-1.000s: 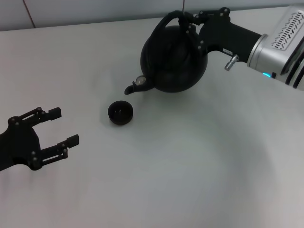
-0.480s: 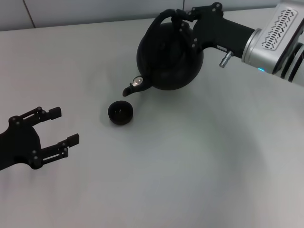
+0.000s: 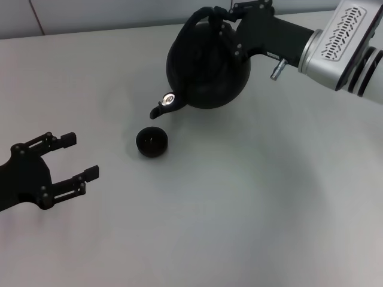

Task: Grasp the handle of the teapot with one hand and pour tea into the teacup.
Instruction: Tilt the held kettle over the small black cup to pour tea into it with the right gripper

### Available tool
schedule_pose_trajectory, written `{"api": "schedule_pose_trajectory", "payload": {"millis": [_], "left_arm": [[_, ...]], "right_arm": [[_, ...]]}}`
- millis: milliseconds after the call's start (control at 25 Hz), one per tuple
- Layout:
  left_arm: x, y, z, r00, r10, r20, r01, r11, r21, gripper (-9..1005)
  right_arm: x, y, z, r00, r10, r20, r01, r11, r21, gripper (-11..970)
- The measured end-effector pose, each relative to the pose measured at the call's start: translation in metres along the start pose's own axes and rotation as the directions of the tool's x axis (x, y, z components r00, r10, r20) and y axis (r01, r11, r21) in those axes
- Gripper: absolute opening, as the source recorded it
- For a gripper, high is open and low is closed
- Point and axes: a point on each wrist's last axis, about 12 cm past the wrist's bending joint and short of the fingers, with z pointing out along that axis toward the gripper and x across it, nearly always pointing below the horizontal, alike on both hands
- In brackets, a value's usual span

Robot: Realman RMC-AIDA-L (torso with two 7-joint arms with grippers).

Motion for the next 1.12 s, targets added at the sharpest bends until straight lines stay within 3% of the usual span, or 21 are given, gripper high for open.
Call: {"api": "schedule_pose_trajectory", "payload": {"millis": [1120], "left_arm": [[-0.0011,0.0064,0.0043,1.000,0.013,-0.021,-0.014,1.000,-0.021,781]], "right_arm": [[-0.0029,0.0032,0.0057,0.999,-0.039,0.008,0.039,0.999,-0.023,93]]}}
